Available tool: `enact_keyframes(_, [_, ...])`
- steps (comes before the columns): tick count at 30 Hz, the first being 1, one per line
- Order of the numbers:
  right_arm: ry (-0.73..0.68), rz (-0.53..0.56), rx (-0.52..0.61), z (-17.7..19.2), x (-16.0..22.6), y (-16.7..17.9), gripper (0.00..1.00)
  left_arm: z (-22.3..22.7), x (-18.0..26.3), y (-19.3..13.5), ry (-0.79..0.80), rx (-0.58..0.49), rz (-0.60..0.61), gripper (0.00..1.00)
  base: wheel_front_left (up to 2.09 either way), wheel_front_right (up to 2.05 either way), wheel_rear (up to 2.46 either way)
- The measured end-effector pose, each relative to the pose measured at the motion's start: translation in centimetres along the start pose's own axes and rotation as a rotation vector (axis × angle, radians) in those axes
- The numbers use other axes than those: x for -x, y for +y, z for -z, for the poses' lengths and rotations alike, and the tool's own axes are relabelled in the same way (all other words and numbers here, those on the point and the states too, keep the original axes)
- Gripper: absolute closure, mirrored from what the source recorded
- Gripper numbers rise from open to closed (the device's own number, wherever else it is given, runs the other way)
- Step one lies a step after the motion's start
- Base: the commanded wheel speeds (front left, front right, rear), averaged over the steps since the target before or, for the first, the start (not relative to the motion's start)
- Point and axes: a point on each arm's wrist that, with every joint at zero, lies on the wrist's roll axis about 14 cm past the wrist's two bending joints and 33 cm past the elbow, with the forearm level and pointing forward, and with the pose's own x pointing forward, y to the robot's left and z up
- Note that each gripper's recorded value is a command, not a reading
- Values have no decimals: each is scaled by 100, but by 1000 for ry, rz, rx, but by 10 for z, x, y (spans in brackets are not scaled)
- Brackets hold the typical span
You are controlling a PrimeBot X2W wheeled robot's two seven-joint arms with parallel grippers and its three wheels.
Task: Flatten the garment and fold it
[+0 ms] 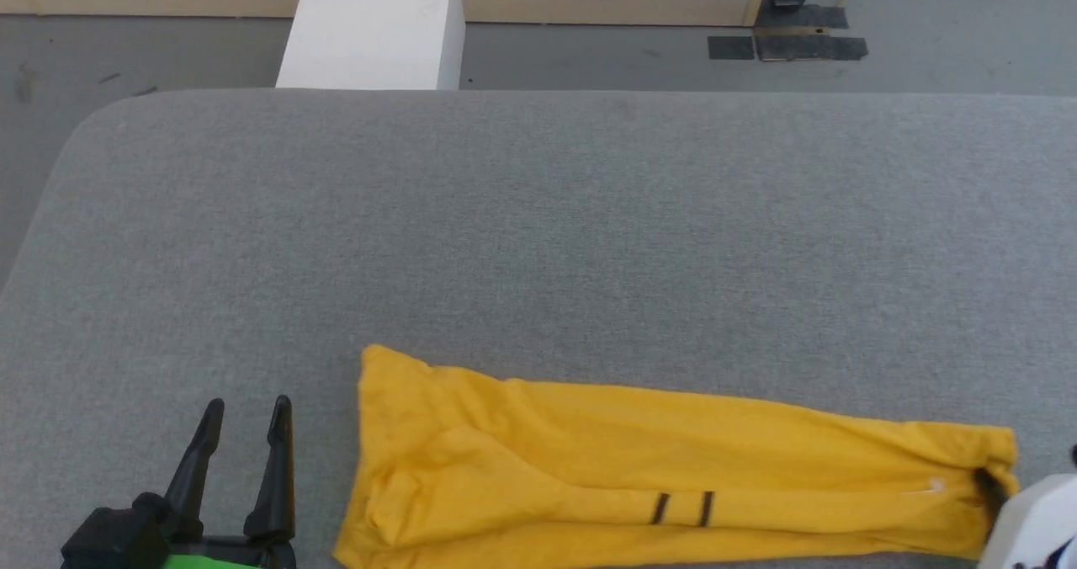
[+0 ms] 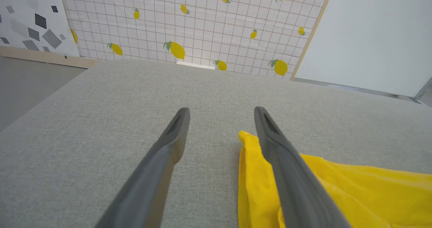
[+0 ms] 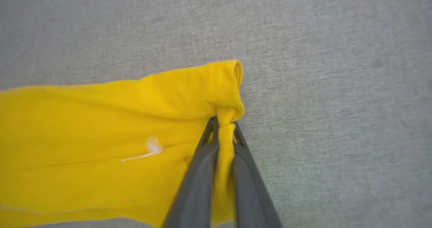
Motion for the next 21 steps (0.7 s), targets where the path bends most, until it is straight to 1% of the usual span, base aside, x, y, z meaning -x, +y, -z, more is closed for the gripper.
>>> enact_keyframes(5, [-99, 133, 18, -30, 17, -49, 100, 3, -3, -10, 4, 13, 33, 0, 0, 0, 0])
enact_keyframes(8, [-139, 222, 29, -41, 30, -80, 100, 4, -4, -13, 6, 12, 45, 0, 0, 0, 0])
enact_keyframes(10, [-153, 264, 41, -46, 37, -94, 100, 4, -4, -14, 6, 7, 50, 0, 0, 0, 0])
enact_keyframes(12, [-164, 280, 50, -50, 41, -100, 100, 5, -3, -13, 10, -16, 49, 0, 0, 0, 0])
enact_keyframes(14, [-173, 262, 56, -51, 42, -94, 100, 5, -2, -12, 14, -38, 47, 0, 0, 0, 0])
enact_keyframes(16, [-184, 215, 59, -53, 40, -78, 100, 5, 0, -11, 15, -52, 44, 0, 0, 0, 0])
enact_keyframes(18, [-190, 130, 49, -51, 37, -50, 100, 4, 1, -11, 13, -83, 46, 0, 0, 0, 0])
enact_keyframes(21, [-161, -17, 38, -39, 34, 0, 100, 1, 3, -11, 1, -98, 43, 0, 0, 0, 0])
